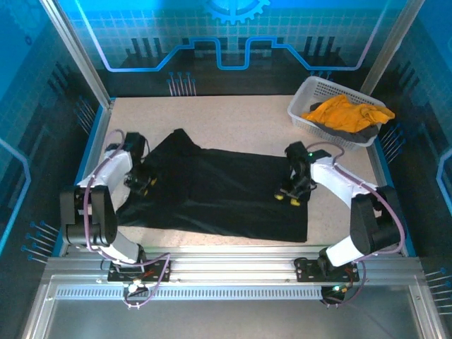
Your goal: Fold and stack the t-shirts
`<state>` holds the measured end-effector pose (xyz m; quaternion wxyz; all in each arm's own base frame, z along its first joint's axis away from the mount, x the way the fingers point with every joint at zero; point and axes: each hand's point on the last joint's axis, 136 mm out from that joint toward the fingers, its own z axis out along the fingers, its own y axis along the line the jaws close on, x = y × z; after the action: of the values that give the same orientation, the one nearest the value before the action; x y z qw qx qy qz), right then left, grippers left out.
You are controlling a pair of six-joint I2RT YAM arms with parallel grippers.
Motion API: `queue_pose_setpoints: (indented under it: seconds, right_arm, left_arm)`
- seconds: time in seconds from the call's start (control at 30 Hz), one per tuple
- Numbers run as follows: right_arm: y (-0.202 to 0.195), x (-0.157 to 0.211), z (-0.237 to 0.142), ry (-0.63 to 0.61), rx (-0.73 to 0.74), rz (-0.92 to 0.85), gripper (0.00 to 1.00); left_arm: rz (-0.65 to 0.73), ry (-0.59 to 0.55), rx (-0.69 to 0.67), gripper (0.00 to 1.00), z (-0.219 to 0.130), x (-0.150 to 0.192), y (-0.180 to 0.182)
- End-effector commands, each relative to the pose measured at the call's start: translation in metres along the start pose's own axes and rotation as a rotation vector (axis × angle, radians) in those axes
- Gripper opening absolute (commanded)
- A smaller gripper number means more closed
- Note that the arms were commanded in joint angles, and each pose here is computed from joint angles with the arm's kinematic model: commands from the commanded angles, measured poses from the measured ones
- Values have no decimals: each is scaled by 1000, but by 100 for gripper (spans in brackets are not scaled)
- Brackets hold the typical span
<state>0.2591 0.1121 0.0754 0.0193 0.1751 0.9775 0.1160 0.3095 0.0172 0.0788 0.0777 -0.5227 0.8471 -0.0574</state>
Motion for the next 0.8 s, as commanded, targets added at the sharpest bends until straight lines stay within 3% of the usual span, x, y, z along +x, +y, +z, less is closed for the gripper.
queue_pose_setpoints:
  seconds: [0.0, 0.17, 0.3, 0.6, 0.77]
  right_arm:
    - [18, -43, -21, -96, -134, -37, 50]
    - [30, -88, -35, -152, -214, -43, 50]
    - [32, -109, -38, -150, -217, -22, 51]
    - [27, -123, -34, -150, -202, 30, 51]
    - [25, -127, -24, -133, -199, 62, 51]
  left_arm:
    - [-10, -20, 269, 52, -6, -29, -93]
    - [174, -42, 433, 57, 6, -74, -200]
    - [234, -27, 496, 57, 30, -90, -245]
    - [279, 30, 492, 58, 70, -81, -261]
    - [307, 56, 464, 51, 84, -64, -257]
